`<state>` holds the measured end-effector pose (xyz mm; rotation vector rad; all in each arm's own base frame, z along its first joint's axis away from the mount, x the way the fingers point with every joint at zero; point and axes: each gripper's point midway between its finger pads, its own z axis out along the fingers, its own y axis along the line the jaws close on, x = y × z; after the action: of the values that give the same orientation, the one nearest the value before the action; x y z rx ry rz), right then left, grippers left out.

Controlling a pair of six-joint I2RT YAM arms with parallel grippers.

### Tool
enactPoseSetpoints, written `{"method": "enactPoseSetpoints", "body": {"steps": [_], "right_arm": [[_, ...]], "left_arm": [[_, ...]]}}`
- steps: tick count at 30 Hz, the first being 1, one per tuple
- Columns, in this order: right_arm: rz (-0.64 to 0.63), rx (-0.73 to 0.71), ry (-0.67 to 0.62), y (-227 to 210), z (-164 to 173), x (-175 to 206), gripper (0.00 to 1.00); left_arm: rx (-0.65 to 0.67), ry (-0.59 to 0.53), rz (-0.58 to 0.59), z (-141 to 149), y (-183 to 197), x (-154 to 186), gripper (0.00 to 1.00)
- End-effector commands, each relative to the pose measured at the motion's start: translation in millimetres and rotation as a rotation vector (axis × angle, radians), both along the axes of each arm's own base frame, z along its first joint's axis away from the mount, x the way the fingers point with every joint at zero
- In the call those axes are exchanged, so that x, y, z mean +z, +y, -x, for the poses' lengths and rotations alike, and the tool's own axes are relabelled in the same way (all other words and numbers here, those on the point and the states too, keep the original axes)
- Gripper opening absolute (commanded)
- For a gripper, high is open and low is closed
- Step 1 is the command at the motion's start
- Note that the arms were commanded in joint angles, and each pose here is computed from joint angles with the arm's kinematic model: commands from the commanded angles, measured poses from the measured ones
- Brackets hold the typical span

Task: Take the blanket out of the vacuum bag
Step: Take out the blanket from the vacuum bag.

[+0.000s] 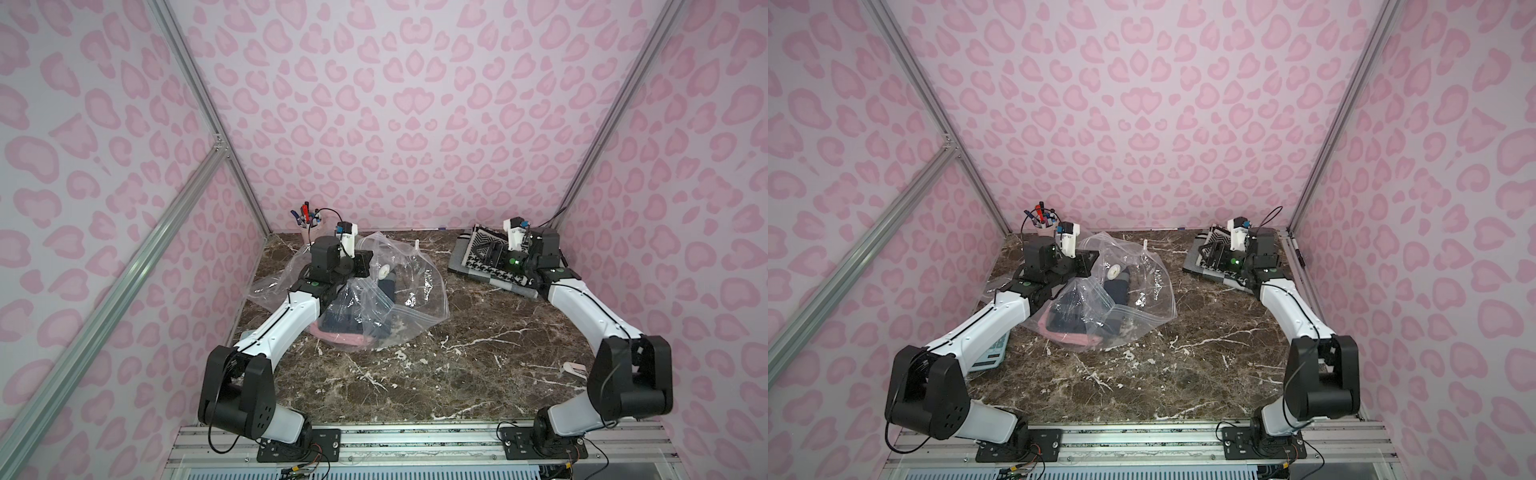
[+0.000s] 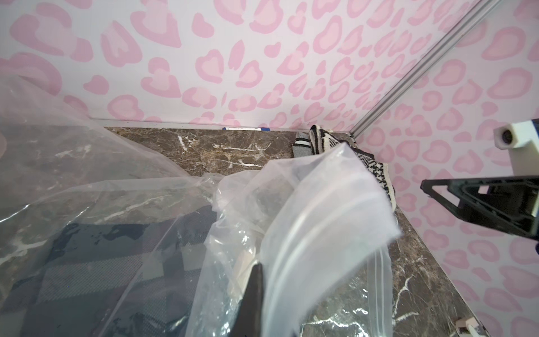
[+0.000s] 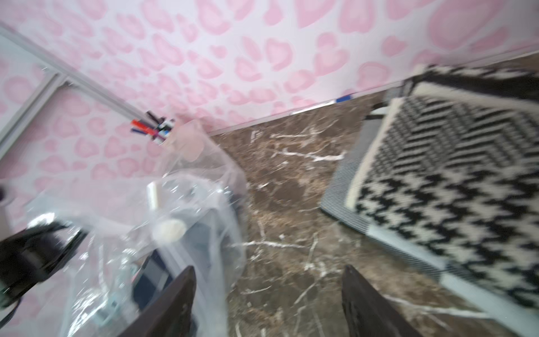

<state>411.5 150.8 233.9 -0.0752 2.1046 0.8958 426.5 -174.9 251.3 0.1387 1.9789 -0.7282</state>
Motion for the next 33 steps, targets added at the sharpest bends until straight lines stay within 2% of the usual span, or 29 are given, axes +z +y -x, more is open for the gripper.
{"method": "enactPoseSetpoints", "body": {"steps": [1, 4, 8, 19, 25, 28, 33], "right_arm": [[-0.055, -0.003, 0.059, 14, 42, -11, 0.8], [-0.151, 0.059, 0.053, 41, 78, -10, 0.8], [-0.122, 0.123, 0.045, 79, 99, -21, 0.83], [-0.17, 0.316, 0.108, 188, 99, -34, 0.79], [-0.131, 0.296, 0.193, 233, 82, -82, 0.79], [-0.143, 0.286, 0.212, 245, 72, -108, 0.78], [-0.093, 0.246, 0.224, 251, 57, -142, 0.77]], "left_arm": [[-0.032, -0.073, -0.009, 8, -1, 15, 0.04], [-0.024, -0.075, -0.019, 18, 3, 17, 0.04], [-0.011, -0.084, -0.025, 30, 8, 24, 0.04], [0.014, -0.102, -0.05, 38, 16, 31, 0.04], [0.011, -0.102, -0.032, 42, 16, 27, 0.04], [0.009, -0.104, -0.03, 44, 15, 27, 0.04], [0.005, -0.107, -0.033, 46, 15, 27, 0.04]]}}
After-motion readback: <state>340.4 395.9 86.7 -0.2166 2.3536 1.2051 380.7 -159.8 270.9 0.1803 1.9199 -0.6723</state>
